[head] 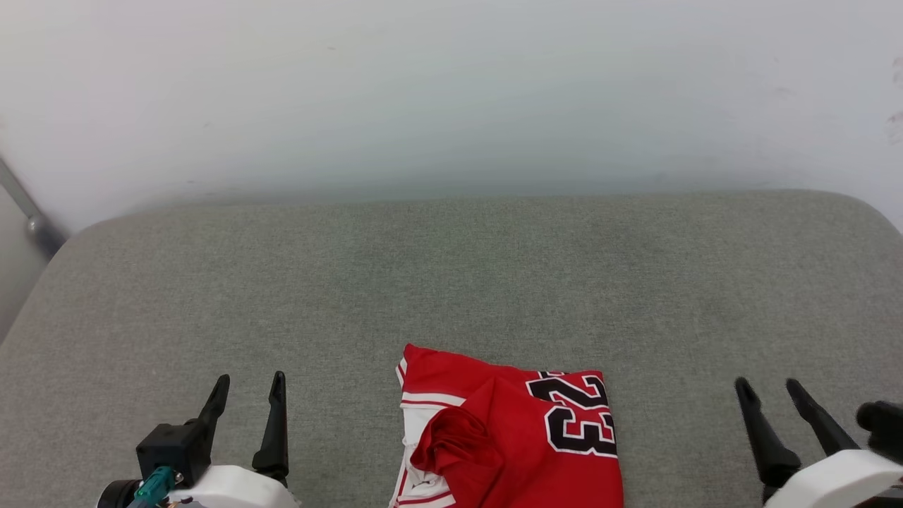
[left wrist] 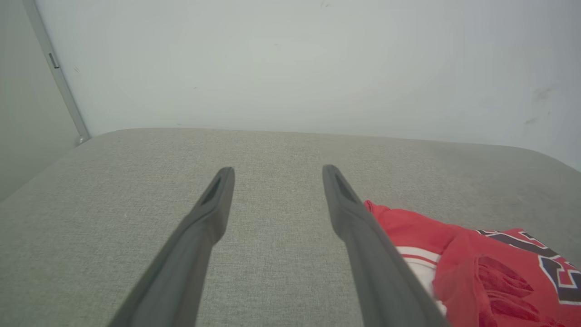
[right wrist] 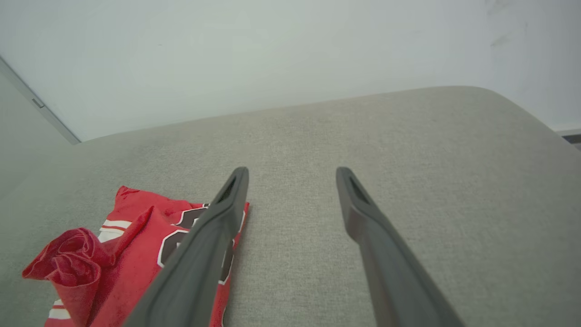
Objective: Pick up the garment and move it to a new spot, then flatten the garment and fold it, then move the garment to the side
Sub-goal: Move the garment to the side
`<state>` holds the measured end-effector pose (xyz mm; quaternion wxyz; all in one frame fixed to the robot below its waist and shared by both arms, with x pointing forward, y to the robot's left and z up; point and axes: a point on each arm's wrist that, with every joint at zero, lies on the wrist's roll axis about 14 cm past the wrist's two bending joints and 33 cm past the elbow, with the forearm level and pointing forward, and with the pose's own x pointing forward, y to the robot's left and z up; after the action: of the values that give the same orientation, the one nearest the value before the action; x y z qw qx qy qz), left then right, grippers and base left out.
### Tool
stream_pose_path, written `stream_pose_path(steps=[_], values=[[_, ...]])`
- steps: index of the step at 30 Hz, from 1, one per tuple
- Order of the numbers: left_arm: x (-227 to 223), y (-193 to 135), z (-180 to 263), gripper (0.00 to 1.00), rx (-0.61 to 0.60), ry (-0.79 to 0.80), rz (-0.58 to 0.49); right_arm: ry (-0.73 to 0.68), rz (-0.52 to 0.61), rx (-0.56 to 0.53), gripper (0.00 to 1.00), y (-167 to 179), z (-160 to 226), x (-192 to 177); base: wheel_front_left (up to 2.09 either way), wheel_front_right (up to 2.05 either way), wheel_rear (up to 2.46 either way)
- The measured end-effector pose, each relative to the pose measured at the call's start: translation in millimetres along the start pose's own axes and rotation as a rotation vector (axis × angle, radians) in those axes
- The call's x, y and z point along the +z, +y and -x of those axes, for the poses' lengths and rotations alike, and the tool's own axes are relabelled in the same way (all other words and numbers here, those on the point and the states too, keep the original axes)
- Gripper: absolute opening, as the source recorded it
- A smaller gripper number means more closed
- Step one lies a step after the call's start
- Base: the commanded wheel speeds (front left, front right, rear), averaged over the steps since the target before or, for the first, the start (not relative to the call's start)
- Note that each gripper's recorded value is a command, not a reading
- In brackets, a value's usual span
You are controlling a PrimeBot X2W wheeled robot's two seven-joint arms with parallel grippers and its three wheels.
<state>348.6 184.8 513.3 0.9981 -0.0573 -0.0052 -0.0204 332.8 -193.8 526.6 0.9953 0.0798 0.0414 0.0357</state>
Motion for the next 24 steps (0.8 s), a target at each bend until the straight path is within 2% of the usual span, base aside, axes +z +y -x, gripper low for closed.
stream_pose_path(steps=[3, 7, 11, 13, 16, 20, 24], values=[[2.9, 1.8, -2.0, 1.00, 0.013, -0.015, 0.011, 0.148, -0.104, -0.079, 1.00, -30.6, 3.6, -26.5, 0.00, 0.00, 0.00], [8.7, 10.6, -4.3, 1.00, 0.043, -0.038, 0.015, 0.364, -0.180, -0.160, 1.00, -71.1, 5.8, -53.0, 0.00, 0.00, 0.00], [9.6, 17.8, -2.7, 1.00, 0.069, -0.047, 0.020, 0.648, -0.332, -0.182, 1.00, -80.3, 16.3, -94.2, 0.00, 0.00, 0.00], [9.7, 20.8, -1.8, 1.00, 0.079, -0.050, 0.023, 0.780, -0.405, -0.175, 1.00, -72.4, 21.8, -112.9, 0.00, 0.00, 0.00], [10.2, 24.6, -1.5, 1.00, 0.090, -0.055, 0.025, 0.901, -0.488, -0.100, 1.00, -42.2, 13.8, -124.4, 0.00, 0.00, 0.00], [10.7, 26.8, -5.8, 1.00, 0.101, -0.062, 0.031, 0.987, -0.582, 0.023, 1.00, -8.2, -4.6, -129.0, 0.00, 0.00, 0.00], [5.2, 32.2, -8.1, 1.00, 0.121, -0.049, 0.038, 1.042, -0.716, 0.191, 1.00, 41.8, -25.0, -139.4, 0.00, 0.00, 0.00]])
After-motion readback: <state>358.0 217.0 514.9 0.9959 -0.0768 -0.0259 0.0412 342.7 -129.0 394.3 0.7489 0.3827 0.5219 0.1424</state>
